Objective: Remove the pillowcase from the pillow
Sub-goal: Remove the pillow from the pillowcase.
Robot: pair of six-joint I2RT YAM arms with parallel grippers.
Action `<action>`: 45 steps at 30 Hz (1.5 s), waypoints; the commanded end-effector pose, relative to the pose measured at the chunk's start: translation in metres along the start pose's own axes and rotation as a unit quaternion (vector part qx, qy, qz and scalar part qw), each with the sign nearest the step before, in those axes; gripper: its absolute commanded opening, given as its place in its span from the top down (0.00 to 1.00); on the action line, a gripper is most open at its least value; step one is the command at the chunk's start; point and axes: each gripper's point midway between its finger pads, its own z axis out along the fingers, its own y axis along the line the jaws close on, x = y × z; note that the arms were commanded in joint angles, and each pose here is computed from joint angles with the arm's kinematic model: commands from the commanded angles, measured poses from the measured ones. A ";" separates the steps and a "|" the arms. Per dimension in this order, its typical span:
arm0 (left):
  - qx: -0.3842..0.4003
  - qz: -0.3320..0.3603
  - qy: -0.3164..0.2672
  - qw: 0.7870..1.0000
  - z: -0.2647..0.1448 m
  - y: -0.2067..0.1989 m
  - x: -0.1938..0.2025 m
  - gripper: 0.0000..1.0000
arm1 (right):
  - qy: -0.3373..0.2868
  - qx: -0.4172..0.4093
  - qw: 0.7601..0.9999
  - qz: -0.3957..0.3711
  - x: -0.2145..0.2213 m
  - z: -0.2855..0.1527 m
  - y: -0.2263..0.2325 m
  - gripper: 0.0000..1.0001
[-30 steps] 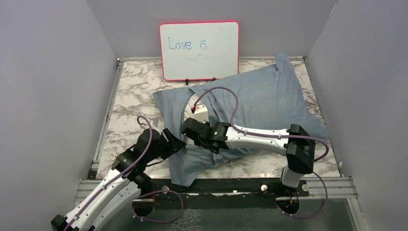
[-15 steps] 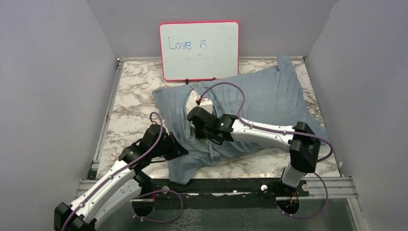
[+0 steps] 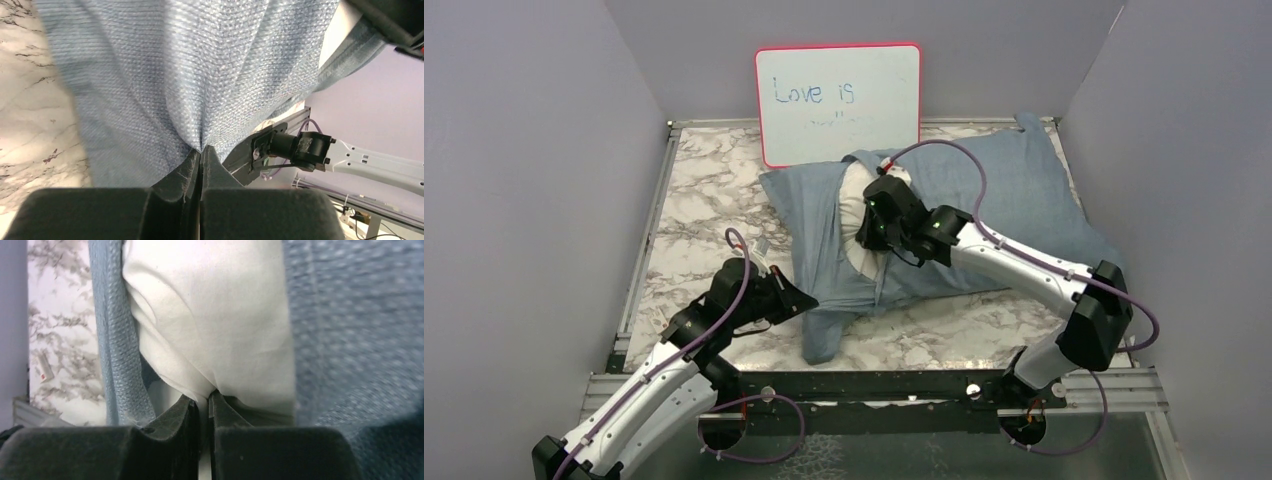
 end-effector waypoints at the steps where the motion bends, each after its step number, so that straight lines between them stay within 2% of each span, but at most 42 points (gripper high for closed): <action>1: -0.055 -0.006 0.051 0.997 -0.008 0.028 0.025 1.00 | -0.121 0.066 0.990 0.008 -0.071 -0.022 -0.040 0.99; 7: -0.068 -0.010 0.055 0.996 -0.007 0.036 0.028 1.00 | -0.126 0.046 0.991 0.018 -0.080 -0.038 -0.036 0.99; 14: -0.138 -0.043 0.016 0.989 -0.005 0.071 0.024 1.00 | -0.170 -0.011 0.985 0.015 -0.121 -0.087 -0.009 0.99; 17: -0.148 -0.060 0.000 0.987 -0.005 0.076 0.022 1.00 | -0.162 -0.044 0.986 -0.008 -0.119 -0.099 0.000 0.99; 19: -0.143 -0.059 -0.006 0.988 -0.006 0.074 0.019 1.00 | -0.130 -0.079 0.988 -0.031 -0.102 -0.097 0.008 0.99; 22: -0.118 -0.046 -0.018 0.992 -0.009 0.059 0.011 0.99 | -0.057 -0.132 0.988 -0.053 -0.052 -0.083 0.011 0.99; 24: -0.090 -0.033 -0.031 0.995 -0.015 0.040 0.002 0.85 | -0.002 -0.157 0.986 -0.053 -0.015 -0.075 0.008 0.99; 28: -0.041 -0.008 -0.075 0.996 -0.034 0.001 -0.024 0.46 | 0.084 -0.202 0.974 -0.063 0.051 -0.067 0.008 0.99; 31: -0.026 0.019 -0.102 0.994 -0.045 -0.020 -0.041 0.34 | 0.132 -0.222 0.962 -0.091 0.097 -0.071 0.013 0.99; 39: -0.050 0.049 -0.087 0.994 -0.031 -0.029 -0.052 0.30 | 0.198 -0.317 0.890 -0.262 0.191 -0.122 0.068 0.98; 42: -0.053 0.070 -0.089 0.992 -0.025 -0.036 -0.061 0.30 | 0.206 -0.316 0.882 -0.282 0.203 -0.129 0.068 0.95; 45: -0.065 0.087 -0.080 0.991 -0.019 -0.037 -0.064 0.30 | 0.185 -0.289 0.898 -0.276 0.193 -0.128 0.061 0.79</action>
